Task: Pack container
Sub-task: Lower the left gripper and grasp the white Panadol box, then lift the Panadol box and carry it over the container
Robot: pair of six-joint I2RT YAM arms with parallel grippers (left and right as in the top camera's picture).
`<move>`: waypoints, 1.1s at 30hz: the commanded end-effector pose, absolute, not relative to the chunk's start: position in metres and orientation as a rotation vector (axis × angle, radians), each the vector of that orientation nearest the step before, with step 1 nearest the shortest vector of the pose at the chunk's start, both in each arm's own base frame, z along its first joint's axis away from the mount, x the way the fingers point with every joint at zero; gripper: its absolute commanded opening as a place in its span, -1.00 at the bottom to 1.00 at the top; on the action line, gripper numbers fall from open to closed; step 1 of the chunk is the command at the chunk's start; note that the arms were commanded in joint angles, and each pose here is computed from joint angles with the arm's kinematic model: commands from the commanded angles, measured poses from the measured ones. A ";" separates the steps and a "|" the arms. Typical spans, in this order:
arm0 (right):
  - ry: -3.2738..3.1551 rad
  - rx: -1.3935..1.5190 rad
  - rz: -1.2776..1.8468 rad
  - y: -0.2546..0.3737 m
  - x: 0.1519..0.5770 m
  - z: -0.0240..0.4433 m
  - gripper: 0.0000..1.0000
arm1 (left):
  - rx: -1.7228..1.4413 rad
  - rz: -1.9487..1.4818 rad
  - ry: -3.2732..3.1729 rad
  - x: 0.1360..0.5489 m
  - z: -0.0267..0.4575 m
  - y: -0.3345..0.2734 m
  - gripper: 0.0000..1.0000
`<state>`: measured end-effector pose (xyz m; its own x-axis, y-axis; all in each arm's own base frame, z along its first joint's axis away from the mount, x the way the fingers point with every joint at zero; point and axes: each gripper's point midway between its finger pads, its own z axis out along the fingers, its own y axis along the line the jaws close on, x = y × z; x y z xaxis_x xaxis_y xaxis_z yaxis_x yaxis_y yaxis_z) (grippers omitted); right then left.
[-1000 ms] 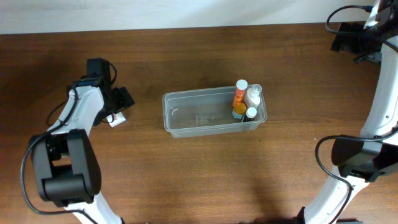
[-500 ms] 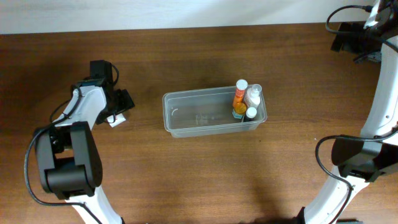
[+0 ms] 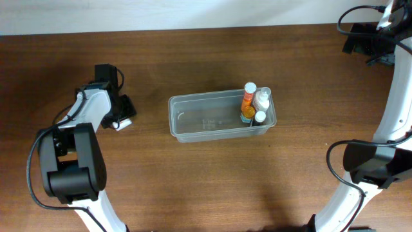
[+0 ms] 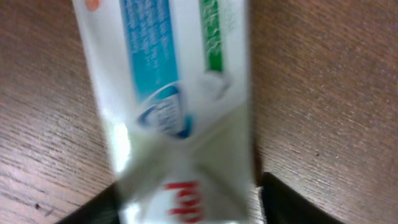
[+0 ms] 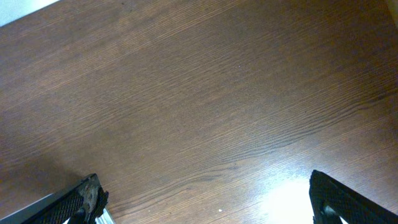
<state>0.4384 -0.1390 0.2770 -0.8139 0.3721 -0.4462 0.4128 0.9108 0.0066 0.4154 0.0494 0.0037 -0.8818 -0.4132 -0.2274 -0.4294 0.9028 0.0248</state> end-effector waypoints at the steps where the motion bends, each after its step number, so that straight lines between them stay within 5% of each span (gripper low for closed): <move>1: 2.579 0.573 -0.138 -0.141 0.435 0.293 0.97 | -0.624 0.130 2.872 0.411 -0.001 0.053 -0.11; 19: 2.579 0.573 -0.138 -0.141 0.435 0.293 0.97 | -0.581 0.088 2.873 0.424 0.029 0.047 -0.16; 33: 2.579 0.573 -0.138 -0.141 0.435 0.293 0.96 | 0.357 -0.172 2.651 0.446 0.165 -0.067 -0.17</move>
<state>0.4384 -0.1390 0.2770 -0.8138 0.3724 -0.4462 0.4131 0.9107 0.0068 0.4489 -0.0371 0.1222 -0.9329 0.0366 -0.3582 0.0731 0.9934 -0.0889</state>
